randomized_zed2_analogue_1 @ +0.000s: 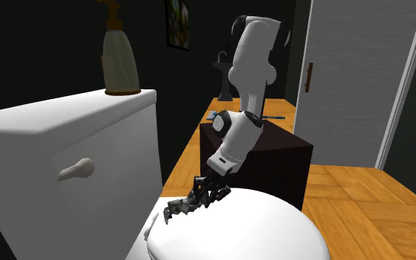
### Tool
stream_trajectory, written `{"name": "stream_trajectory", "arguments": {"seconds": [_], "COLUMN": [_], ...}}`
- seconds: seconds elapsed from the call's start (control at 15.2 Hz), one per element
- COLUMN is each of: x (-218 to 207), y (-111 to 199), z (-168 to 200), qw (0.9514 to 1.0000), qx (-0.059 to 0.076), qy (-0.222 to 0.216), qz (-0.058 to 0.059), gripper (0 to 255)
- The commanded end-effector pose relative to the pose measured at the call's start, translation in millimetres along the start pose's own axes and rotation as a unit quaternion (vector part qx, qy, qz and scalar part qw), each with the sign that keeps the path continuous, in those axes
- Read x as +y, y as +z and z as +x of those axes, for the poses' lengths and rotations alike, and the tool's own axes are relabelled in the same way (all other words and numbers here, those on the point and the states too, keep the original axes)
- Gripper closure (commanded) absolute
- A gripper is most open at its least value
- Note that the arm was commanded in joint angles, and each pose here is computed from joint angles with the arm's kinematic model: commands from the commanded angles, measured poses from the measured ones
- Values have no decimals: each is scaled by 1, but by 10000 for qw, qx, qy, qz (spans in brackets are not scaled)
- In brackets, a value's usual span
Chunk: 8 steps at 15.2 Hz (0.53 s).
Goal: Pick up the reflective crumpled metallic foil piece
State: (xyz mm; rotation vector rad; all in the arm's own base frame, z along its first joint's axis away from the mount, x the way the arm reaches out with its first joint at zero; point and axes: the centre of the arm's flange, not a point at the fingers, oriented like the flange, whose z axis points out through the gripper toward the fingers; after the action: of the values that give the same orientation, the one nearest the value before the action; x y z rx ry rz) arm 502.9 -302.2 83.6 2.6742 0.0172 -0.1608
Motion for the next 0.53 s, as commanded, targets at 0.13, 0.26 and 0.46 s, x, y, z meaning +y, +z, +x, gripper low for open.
{"name": "stream_trajectory", "arguments": {"seconds": [0.13, 0.26, 0.46], "x": [7, 12, 19], "y": [-14, -23, -37], "z": [-2, -3, -5], "qw": [10000, 10000, 10000], "qx": [0, 0, 0], "qy": [2, 2, 2], "qz": [-1, -1, -1], "gripper": [255, 255, 255]}}
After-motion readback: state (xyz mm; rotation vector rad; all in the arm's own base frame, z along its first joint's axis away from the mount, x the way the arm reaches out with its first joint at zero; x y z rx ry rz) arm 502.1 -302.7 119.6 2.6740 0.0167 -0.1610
